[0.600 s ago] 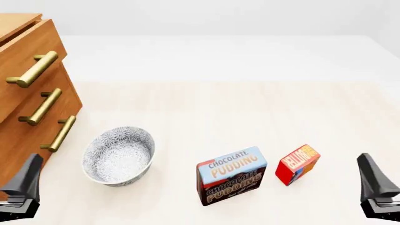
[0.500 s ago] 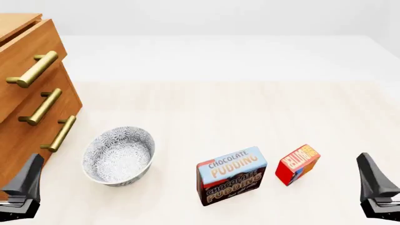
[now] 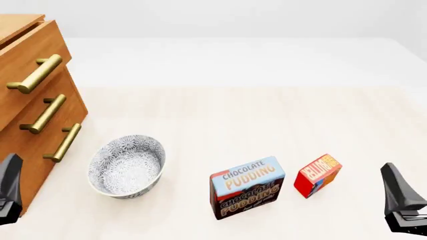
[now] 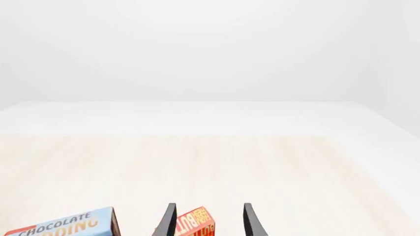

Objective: Put the butter at the back in the top drawer of the cabinet and close it.

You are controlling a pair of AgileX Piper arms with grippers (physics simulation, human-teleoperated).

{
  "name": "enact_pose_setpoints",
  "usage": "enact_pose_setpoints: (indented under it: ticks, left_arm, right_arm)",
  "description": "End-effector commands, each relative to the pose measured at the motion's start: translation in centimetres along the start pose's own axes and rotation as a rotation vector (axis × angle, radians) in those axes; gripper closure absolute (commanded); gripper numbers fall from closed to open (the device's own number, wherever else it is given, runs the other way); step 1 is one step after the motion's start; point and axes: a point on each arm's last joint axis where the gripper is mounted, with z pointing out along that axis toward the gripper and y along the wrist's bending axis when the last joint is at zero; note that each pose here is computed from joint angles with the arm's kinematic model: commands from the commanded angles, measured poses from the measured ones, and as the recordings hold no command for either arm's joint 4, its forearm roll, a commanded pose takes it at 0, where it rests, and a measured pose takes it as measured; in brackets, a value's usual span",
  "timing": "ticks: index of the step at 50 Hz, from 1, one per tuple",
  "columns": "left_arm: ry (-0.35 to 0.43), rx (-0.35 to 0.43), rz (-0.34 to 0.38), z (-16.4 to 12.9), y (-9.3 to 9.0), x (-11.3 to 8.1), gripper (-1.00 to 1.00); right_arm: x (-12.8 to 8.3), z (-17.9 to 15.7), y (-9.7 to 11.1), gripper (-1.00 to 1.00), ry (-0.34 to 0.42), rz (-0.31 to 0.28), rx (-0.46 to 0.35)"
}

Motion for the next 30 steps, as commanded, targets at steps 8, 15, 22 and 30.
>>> enact_pose_setpoints:
  ticks: [8,15,22,30]
  left_arm:
    - [-0.008,0.02,0.153,-1.4,0.0,-4.7,-1.0]
    - [-0.009,0.025,0.225,-2.3,0.0,-6.6,-1.0]
    - [0.0,0.055,0.308,-2.8,0.0,-7.5,-1.0]
    - [-0.001,0.081,0.39,-3.0,0.0,-7.9,-1.0]
  right_arm:
    - [0.0,0.0,0.0,-1.0,0.0,0.0,0.0]
    - [0.0,0.0,0.0,-1.0,0.0,0.0,0.0]
    - [0.0,0.0,0.0,-1.0,0.0,0.0,0.0]
    - [0.0,0.0,0.0,-1.0,0.0,0.0,0.0]
